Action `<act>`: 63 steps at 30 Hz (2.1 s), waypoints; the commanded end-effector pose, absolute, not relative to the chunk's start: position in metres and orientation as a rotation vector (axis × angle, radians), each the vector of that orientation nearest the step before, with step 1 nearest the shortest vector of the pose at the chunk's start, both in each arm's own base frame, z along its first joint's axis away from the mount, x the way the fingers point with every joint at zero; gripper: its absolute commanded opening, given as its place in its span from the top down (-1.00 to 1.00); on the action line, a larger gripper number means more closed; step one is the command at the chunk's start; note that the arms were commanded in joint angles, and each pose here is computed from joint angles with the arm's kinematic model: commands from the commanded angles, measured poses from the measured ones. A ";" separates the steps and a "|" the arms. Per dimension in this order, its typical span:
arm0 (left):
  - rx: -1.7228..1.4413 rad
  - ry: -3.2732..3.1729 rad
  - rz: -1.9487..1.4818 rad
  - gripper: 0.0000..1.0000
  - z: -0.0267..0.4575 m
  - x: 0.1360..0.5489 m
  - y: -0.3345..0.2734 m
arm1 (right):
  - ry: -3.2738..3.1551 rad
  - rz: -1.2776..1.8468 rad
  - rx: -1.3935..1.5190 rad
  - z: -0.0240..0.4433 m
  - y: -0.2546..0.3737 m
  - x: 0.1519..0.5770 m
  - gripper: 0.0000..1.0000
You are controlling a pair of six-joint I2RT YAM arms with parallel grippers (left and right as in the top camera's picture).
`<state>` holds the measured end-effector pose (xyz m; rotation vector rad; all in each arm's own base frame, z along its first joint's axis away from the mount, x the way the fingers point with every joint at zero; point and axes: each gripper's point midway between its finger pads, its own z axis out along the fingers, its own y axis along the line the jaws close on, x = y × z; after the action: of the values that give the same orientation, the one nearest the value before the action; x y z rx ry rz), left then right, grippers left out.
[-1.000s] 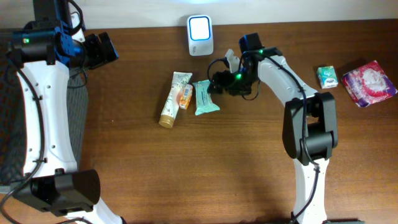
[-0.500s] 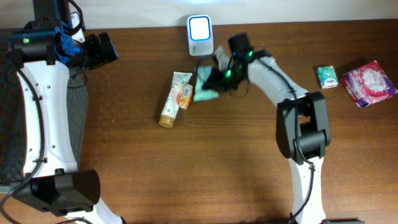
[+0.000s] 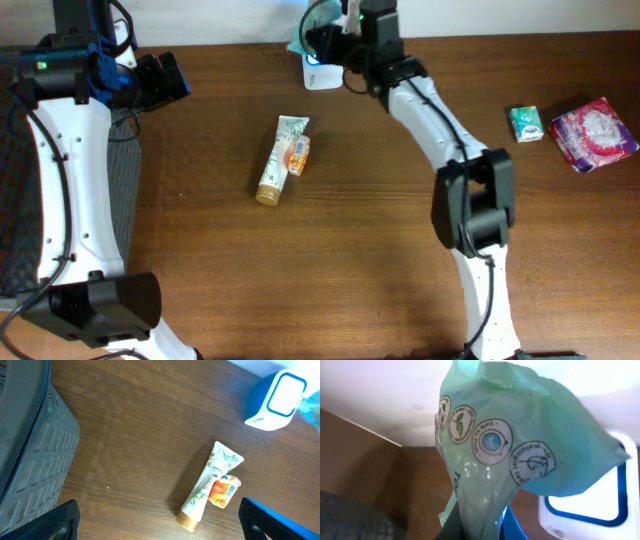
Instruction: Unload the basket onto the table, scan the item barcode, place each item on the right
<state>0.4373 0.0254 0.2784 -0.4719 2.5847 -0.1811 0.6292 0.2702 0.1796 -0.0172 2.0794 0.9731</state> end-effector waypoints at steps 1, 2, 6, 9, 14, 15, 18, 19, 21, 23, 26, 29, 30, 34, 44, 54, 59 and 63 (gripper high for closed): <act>-0.472 2.570 -0.176 -0.99 0.283 0.438 0.028 | 2.083 0.935 0.037 0.154 0.266 0.642 0.92; -0.472 2.570 -0.176 -0.98 0.283 0.438 0.028 | 2.089 0.924 0.046 0.152 0.264 0.643 0.92; -0.472 2.570 -0.176 -0.98 0.283 0.438 0.028 | 2.114 0.908 0.063 0.146 0.261 0.641 0.92; -0.472 2.570 -0.176 -0.98 0.283 0.438 0.028 | 2.218 0.884 0.095 0.124 0.258 0.630 0.92; -0.472 2.570 -0.176 -0.98 0.283 0.438 0.028 | 2.245 0.900 0.090 0.120 0.260 0.626 0.92; -0.472 2.570 -0.176 -0.98 0.283 0.438 0.028 | 2.242 0.901 0.089 0.121 0.260 0.626 0.92; -0.472 2.570 -0.175 -0.98 0.283 0.438 0.028 | 2.246 0.922 0.075 0.121 0.264 0.623 0.92; -0.472 2.570 -0.176 -0.98 0.283 0.438 0.028 | 2.249 0.922 0.073 0.121 0.265 0.622 0.92; -0.472 2.570 -0.176 -0.98 0.283 0.438 0.028 | 2.205 0.922 0.075 0.136 0.258 0.629 0.92; -0.472 2.570 -0.176 -0.98 0.283 0.438 0.028 | 2.155 0.911 0.095 0.160 0.238 0.636 0.92; -0.472 2.570 -0.176 -0.98 0.283 0.438 0.028 | 2.118 0.837 0.217 0.199 0.162 0.646 0.92; -0.472 2.570 -0.175 -0.98 0.283 0.438 0.028 | 2.251 0.697 0.516 0.180 0.038 0.628 0.92; -0.472 2.570 -0.176 -0.98 0.283 0.438 0.028 | 2.309 0.660 0.627 0.164 0.002 0.615 0.92; -0.472 2.570 -0.176 -0.98 0.283 0.438 0.028 | 2.475 0.394 1.045 0.113 -0.138 0.537 0.90; -0.472 2.570 -0.176 -0.98 0.283 0.438 0.028 | 2.604 0.474 1.009 0.109 -0.193 0.473 -0.40; -0.472 2.570 -0.176 -0.98 0.283 0.438 0.028 | 2.755 1.078 0.118 0.157 0.037 0.464 -0.40; -0.472 2.570 -0.176 -0.98 0.283 0.438 0.028 | 2.871 0.865 -0.174 0.123 0.154 0.460 -0.39; -0.472 2.570 -0.176 -0.99 0.283 0.438 0.028 | 2.857 0.718 -0.049 0.099 0.230 0.470 -0.37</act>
<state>0.4372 0.0254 0.2783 -0.4716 2.5855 -0.1809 0.4701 0.2100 0.1129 -0.2160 2.8162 0.8568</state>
